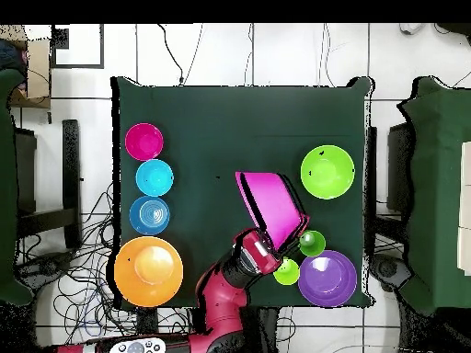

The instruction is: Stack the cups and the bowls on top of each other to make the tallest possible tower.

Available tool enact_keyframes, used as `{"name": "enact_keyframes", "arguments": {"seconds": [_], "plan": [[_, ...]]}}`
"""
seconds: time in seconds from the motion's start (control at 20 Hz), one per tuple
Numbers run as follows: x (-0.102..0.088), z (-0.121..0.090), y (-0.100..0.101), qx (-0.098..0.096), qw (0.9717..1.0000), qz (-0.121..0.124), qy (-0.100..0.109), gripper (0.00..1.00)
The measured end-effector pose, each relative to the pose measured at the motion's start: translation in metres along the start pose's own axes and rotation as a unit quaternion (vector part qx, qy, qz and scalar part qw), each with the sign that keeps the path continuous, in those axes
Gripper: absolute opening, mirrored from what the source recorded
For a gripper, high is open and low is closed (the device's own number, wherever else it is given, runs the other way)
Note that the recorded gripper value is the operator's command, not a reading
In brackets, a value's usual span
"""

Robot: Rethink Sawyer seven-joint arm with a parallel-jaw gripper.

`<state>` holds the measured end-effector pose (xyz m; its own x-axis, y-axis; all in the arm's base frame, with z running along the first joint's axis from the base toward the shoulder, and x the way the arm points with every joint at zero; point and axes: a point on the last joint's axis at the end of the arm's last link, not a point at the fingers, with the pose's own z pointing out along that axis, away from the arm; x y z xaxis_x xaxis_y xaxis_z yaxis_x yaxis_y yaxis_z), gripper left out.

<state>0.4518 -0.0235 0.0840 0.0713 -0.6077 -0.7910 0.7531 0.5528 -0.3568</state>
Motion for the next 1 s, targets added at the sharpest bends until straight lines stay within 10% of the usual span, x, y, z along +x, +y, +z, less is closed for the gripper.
{"name": "enact_keyframes", "arguments": {"seconds": [0.55, 0.6, 1.0], "plan": [[0.016, -0.002, -0.003, -0.019, 0.9993, -0.025, 0.018, 1.00], [0.020, -0.004, -0.003, -0.026, 0.9989, -0.032, 0.024, 0.00], [0.028, -0.005, -0.005, -0.038, 0.9976, -0.046, 0.036, 0.00]]}}
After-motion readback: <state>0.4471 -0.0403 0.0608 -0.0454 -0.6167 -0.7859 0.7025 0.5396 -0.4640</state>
